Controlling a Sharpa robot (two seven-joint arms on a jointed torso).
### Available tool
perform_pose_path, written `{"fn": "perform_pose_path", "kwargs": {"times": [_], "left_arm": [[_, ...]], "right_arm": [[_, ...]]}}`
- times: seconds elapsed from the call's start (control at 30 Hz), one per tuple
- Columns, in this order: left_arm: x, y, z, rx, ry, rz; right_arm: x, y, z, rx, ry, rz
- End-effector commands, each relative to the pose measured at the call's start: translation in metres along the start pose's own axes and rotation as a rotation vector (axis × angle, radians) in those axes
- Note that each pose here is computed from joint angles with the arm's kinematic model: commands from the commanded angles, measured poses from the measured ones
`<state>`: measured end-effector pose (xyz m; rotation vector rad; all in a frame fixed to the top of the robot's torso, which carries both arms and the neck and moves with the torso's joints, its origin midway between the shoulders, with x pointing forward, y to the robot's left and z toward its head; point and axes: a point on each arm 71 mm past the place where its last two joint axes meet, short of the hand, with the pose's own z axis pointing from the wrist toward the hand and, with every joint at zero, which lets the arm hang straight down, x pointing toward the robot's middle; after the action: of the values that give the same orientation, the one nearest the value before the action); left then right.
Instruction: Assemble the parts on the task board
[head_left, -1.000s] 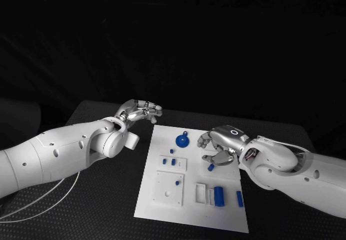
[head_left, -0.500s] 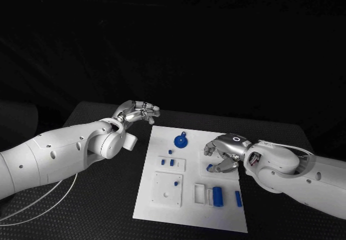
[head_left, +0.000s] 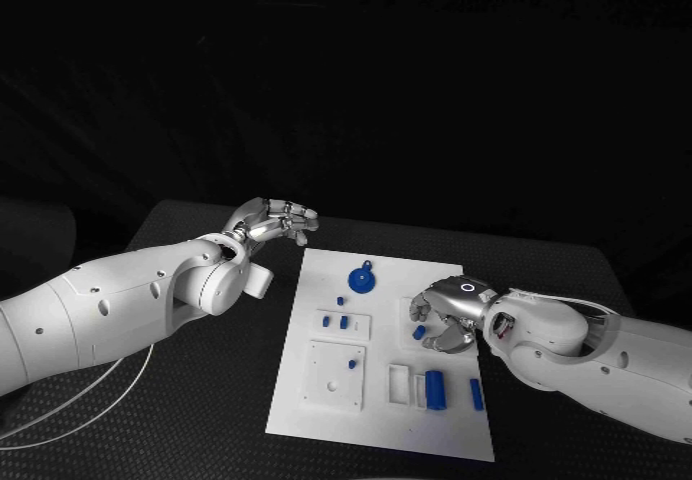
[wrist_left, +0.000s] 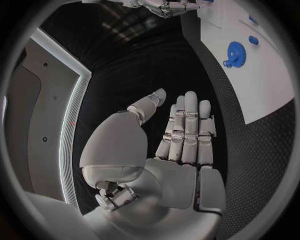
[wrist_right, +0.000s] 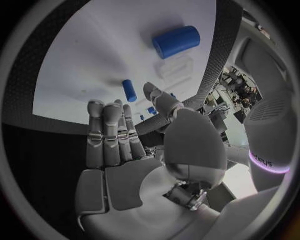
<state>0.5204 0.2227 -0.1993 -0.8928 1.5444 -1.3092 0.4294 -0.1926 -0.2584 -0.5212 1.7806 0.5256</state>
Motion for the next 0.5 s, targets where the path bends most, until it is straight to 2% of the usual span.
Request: {"fn": "perform_pose_path", "kwargs": {"times": [0.03, 0.5], "left_arm": [[0.0014, -0.0017, 0.0002, 0.014, 0.008, -0.008], [0.0014, -0.0016, 0.0002, 0.014, 0.008, -0.008]], "right_arm": [[0.0024, 0.0022, 0.0011, -0.006, 0.012, -0.034], [0.0072, 0.0063, 0.0050, -0.007, 0.013, -0.049]]}}
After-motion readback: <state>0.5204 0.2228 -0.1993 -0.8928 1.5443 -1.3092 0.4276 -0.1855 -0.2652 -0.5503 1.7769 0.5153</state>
